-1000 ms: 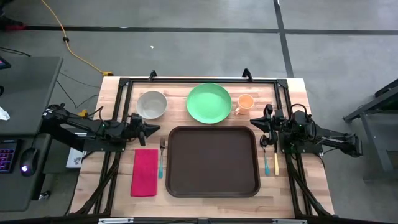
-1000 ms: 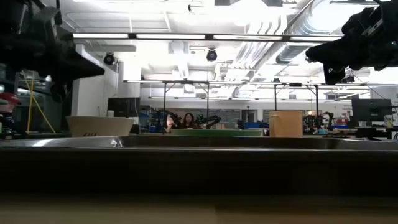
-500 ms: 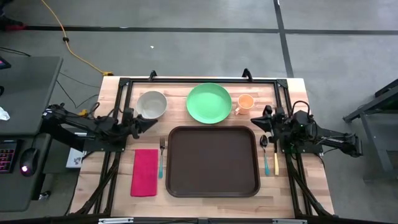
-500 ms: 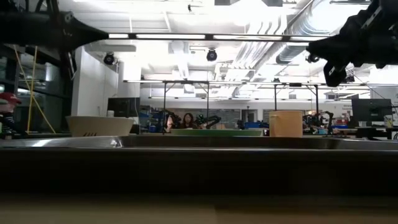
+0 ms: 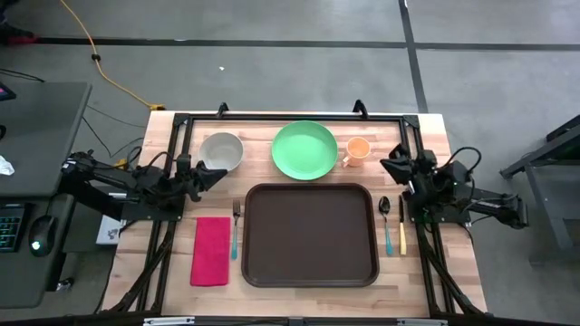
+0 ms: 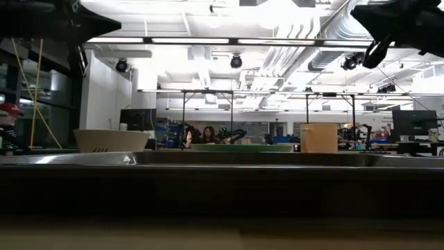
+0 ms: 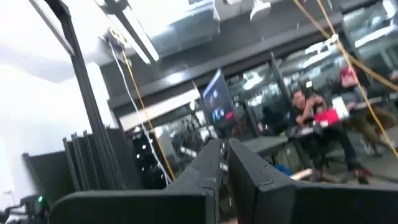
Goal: Set up tray
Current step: Put the white cup on the brown serving tray
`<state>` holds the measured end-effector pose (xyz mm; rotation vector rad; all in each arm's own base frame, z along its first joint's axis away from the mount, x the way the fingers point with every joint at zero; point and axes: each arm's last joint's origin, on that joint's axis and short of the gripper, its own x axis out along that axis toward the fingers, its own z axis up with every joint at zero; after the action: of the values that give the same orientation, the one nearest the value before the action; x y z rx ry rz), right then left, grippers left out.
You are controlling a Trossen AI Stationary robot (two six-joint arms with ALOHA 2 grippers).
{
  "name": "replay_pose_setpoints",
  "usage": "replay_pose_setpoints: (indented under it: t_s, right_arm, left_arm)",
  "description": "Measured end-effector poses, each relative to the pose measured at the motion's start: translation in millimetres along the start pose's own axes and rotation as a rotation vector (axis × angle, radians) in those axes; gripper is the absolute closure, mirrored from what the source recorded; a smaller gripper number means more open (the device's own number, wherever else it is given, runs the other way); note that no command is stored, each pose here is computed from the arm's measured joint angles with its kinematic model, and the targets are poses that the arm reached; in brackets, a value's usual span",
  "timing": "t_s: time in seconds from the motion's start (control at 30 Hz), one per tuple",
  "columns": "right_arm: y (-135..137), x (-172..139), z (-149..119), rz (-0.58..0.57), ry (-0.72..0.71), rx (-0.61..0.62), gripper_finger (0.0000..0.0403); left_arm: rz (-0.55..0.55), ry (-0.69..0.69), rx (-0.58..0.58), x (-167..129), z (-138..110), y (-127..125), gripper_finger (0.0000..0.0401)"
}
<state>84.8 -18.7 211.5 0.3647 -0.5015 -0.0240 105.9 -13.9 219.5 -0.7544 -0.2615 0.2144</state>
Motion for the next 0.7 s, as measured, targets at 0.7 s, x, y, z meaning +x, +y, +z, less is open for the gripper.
replay_pose_setpoints:
  t_s: [0.7]
  right_arm:
    - [12.1, 20.1, 34.6, -0.129, 0.132, -0.260, 0.0392]
  left_arm:
    - [0.086, 0.176, 0.113, -2.0, -15.7, 12.7, 0.0370]
